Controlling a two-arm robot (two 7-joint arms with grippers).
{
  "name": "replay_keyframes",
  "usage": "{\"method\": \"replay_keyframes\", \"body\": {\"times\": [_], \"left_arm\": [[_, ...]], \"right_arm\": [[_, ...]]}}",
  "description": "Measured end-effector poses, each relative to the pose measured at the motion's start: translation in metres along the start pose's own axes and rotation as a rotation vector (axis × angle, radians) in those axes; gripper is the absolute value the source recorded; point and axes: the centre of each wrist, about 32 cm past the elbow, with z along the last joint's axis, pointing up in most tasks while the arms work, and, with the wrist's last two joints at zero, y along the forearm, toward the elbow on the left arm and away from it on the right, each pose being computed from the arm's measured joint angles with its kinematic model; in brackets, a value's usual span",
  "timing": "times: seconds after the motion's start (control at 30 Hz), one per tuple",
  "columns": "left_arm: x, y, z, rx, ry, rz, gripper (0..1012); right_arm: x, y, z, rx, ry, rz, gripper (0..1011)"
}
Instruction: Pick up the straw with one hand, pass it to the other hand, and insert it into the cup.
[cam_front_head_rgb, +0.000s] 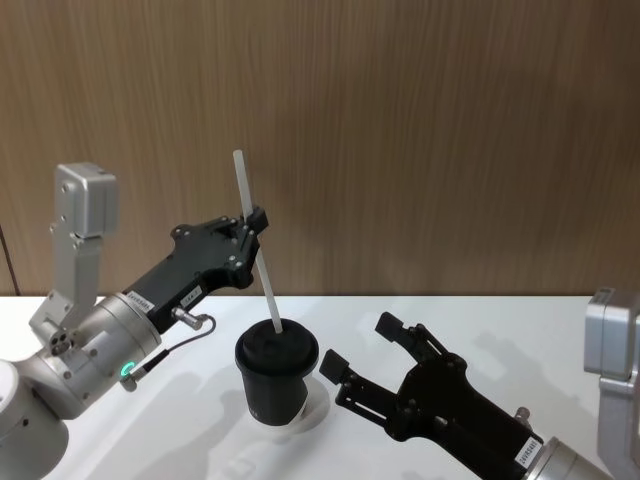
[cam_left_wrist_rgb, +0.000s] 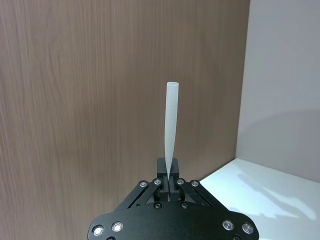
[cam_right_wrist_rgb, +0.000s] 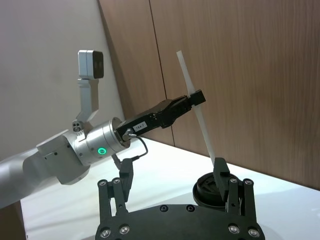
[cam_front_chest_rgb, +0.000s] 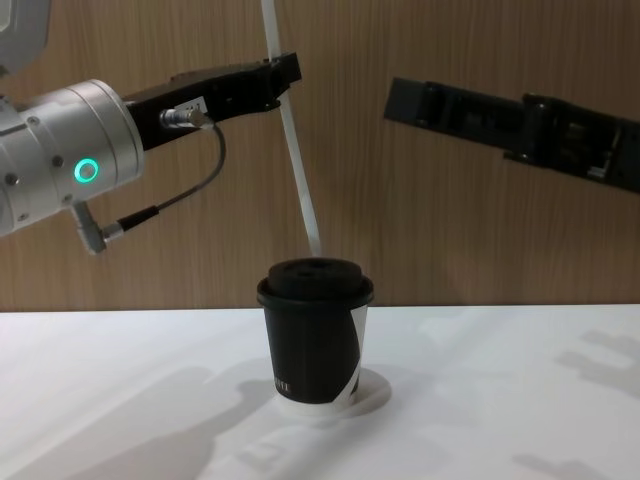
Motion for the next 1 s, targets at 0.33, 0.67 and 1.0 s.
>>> {"method": "replay_keyframes", "body": {"times": [0.33, 0.67, 1.0], "left_arm": [[0.0025, -0.0044, -0.0015, 0.002, -0.016, 0.006, 5], [0.0030, -0.0084, -0.0048, 0.025, -0.018, 0.010, 5], [0.0021, -0.0133, -0.0079, 0.038, -0.017, 0.006, 5]], "right_arm": [[0.000, 0.000, 0.000, 0.000, 0.000, 0.000, 1001], [0.000, 0.000, 0.000, 0.000, 0.000, 0.000, 1001], [0.000, 0.000, 0.000, 0.000, 0.000, 0.000, 1001]]}}
